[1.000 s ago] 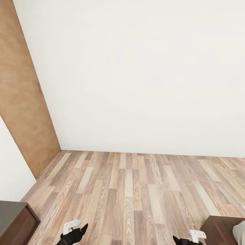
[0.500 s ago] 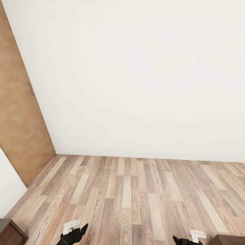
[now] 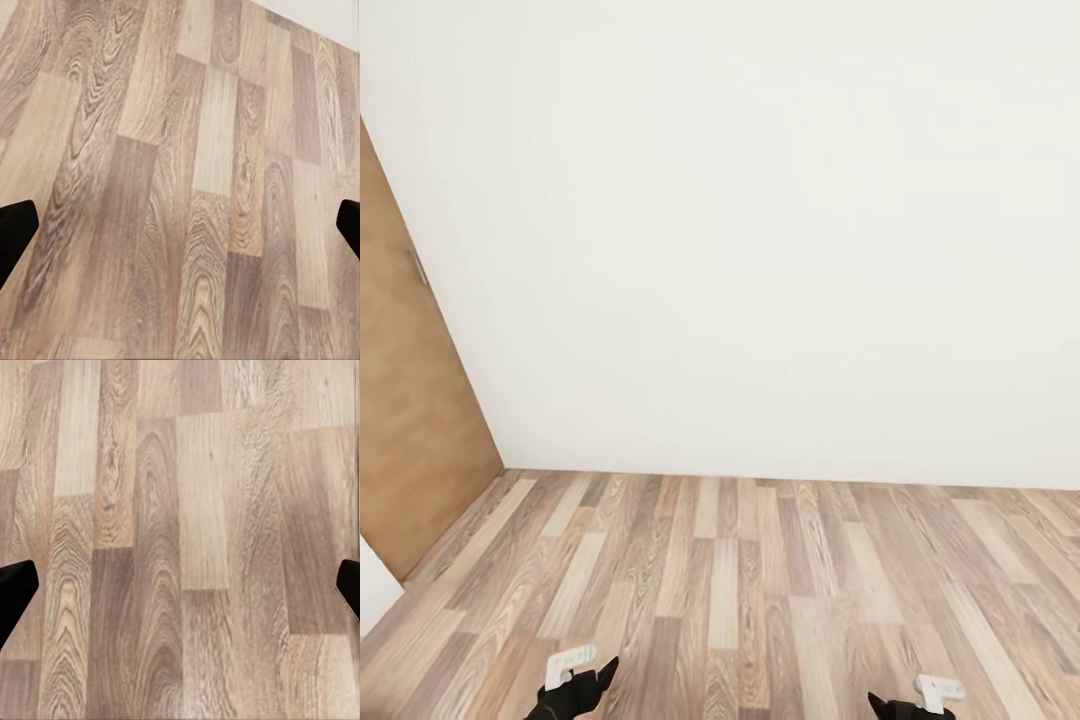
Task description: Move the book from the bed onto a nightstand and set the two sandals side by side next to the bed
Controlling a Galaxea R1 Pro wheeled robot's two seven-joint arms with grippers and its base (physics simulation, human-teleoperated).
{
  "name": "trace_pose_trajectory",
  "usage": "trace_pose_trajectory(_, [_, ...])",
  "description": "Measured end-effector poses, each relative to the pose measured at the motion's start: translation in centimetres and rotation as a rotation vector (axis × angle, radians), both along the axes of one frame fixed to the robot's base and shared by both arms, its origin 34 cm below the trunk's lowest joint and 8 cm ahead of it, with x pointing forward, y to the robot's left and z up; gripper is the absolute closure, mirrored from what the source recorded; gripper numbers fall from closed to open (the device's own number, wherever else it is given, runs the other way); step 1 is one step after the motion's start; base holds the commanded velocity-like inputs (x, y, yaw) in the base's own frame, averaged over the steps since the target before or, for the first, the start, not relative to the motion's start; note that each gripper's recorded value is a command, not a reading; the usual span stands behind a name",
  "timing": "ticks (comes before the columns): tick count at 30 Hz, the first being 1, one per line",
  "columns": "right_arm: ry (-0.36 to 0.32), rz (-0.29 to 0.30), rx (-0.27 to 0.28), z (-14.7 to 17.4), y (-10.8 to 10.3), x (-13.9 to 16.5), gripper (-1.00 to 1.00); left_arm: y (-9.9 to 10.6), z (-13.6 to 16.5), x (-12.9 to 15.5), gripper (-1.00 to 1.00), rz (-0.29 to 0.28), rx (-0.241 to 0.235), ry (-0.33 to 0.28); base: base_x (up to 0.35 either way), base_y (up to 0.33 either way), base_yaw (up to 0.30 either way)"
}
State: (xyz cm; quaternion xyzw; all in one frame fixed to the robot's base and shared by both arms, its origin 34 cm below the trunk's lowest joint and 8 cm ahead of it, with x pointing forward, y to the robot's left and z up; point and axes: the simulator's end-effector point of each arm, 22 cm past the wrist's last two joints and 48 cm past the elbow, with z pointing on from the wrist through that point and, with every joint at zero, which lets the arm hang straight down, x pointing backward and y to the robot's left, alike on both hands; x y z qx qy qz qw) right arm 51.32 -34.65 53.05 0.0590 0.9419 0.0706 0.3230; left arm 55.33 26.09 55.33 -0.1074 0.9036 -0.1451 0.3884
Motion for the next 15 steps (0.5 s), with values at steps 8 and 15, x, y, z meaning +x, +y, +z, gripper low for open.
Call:
trace_pose_trajectory(8, [-0.002, 0.000, 0.000, 0.06, 0.00, 0.08, -1.00, 0.02, 0.07, 0.09, -1.00, 0.000, 0.000, -0.002, 0.076, -0.005, -0.263])
trace_pose_trajectory(15, [-0.005, 0.000, 0.000, 0.16, 0.00, 0.16, -1.00, 0.04, 0.18, 0.16, -1.00, 0.000, 0.001, -0.005, 0.003, 0.000, -0.280])
